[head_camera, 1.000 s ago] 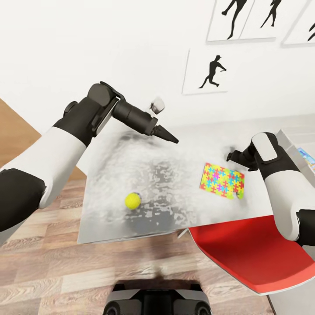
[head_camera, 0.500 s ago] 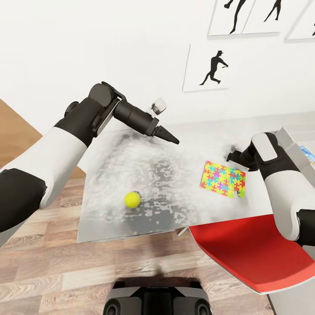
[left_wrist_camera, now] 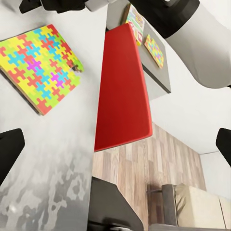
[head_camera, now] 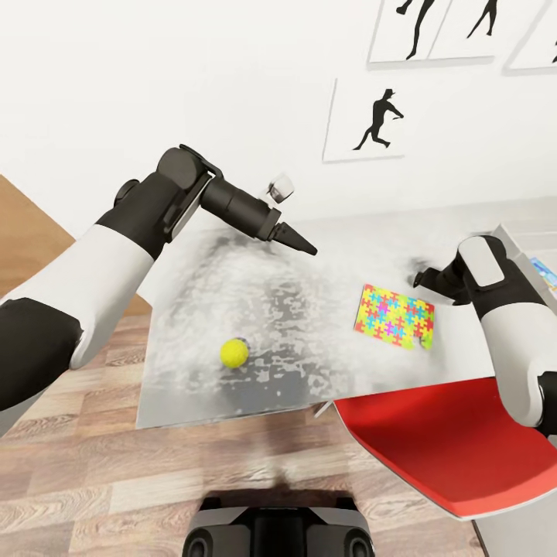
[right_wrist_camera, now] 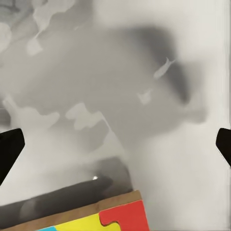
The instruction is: Put all the toys in the child's room - the three board games (two on the bed and one on the table), the two jigsaw puzzles on the table, and the tennis ball on the table - inside the toy box on the table in the child's room.
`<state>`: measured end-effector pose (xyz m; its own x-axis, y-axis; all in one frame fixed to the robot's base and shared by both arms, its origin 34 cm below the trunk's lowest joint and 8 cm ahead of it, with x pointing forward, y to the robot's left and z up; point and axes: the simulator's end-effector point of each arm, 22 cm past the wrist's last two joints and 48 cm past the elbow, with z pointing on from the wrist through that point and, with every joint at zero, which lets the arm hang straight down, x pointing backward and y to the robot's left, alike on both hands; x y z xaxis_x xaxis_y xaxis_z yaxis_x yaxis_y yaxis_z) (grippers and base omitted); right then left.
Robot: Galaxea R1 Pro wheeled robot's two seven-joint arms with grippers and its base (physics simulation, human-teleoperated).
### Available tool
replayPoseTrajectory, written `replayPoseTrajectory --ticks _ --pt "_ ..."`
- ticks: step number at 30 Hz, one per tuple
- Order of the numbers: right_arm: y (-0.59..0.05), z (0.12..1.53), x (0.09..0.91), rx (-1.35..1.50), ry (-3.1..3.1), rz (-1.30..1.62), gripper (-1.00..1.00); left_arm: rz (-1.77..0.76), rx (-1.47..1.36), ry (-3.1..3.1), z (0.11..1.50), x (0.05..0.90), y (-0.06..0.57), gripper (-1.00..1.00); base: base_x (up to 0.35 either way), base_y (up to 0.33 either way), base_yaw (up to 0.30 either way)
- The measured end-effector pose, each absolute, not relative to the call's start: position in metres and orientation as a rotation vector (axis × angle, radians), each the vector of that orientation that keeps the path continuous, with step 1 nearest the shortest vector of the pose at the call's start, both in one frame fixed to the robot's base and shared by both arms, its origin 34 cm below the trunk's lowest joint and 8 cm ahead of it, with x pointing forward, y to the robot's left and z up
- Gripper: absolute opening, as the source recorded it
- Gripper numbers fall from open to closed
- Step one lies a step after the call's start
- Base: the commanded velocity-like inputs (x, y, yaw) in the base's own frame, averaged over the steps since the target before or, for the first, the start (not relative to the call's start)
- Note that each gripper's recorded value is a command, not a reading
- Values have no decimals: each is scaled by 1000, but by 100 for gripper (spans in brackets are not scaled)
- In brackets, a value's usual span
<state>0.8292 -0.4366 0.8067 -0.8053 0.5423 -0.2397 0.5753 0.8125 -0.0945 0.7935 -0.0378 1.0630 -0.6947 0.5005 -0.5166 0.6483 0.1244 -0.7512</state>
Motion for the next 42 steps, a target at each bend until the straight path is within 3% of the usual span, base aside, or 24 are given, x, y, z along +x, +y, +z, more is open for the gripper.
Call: replayPoseTrajectory --ticks 42 --pt "-440 802 823 881 2811 -261 100 -1582 1161 2276 1056 796 -33 100 -65 37 0"
